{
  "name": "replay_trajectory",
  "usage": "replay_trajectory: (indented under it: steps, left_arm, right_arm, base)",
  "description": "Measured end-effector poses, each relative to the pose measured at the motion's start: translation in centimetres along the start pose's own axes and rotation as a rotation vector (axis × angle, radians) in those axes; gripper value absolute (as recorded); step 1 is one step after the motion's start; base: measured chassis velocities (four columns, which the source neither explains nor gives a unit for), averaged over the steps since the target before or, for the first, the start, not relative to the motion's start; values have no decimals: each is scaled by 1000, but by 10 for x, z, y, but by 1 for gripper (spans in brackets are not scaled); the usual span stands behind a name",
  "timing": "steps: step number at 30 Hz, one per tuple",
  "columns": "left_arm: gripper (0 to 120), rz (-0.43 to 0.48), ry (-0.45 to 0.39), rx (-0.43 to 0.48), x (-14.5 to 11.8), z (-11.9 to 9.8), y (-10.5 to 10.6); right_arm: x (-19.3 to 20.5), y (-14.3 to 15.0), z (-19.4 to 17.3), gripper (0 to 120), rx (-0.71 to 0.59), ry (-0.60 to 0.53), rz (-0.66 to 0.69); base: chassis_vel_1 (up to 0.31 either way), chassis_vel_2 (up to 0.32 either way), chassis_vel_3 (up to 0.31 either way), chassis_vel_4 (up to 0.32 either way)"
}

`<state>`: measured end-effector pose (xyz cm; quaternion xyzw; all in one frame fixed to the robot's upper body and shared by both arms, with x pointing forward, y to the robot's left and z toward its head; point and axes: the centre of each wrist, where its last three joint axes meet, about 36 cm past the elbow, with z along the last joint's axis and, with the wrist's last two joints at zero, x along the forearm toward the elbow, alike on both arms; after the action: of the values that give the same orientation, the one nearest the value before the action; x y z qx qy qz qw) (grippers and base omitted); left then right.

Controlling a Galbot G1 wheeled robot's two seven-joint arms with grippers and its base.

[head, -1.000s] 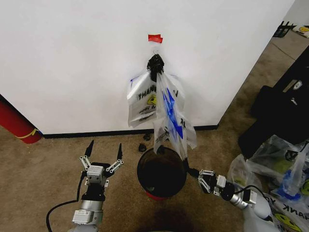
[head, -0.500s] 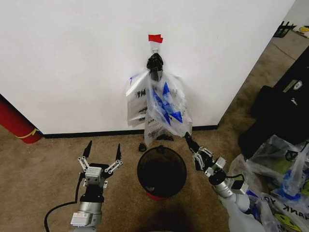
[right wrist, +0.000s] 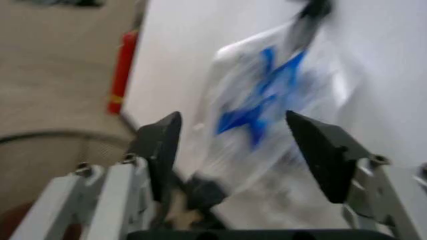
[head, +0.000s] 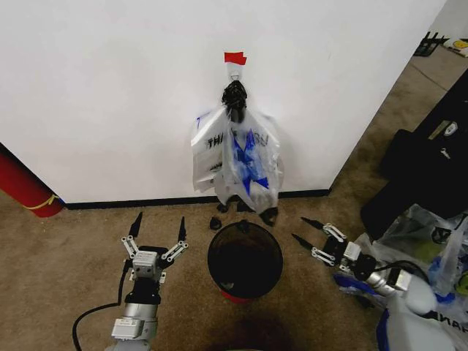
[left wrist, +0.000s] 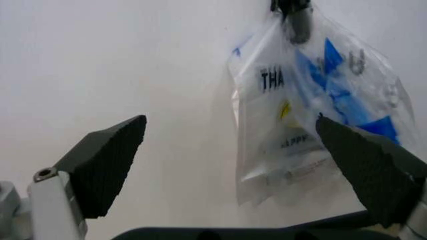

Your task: Pick up the garbage bag from the wall and place it over the trash bin.

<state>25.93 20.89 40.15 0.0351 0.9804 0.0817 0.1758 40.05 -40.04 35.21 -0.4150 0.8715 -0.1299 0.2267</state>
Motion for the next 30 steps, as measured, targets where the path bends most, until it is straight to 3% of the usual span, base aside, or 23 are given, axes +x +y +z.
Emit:
replay_trajectory:
  steps: [4, 7, 10, 13, 24, 30]
  left_arm:
    - [100, 7, 7, 1, -1, 2, -3]
    - [100, 9, 9, -2, -2, 3, -2]
    - [100, 10, 11, -7, -2, 4, 0]
    - [100, 10, 11, -10, -3, 5, 2]
    - [100, 5, 15, -12, -7, 11, 9]
    - [100, 3, 19, -13, -9, 16, 9]
  right_arm:
    - [-47, 19, -6, 82, 48, -17, 157]
    - [-70, 17, -9, 88, 127, 15, 168]
    - [-103, 4, -11, 98, 297, 91, 132]
    - [-127, -13, -3, 100, 415, 151, 71]
    - [-208, -44, 24, 100, 541, 219, -99]
    - [-226, -54, 32, 97, 568, 266, -152]
  base:
    - [0, 0, 0, 0]
    - [0, 0, 0, 0]
    - [0, 0, 0, 0]
    - [0, 0, 0, 0]
    - [0, 0, 0, 0]
    - [0, 0, 0, 0]
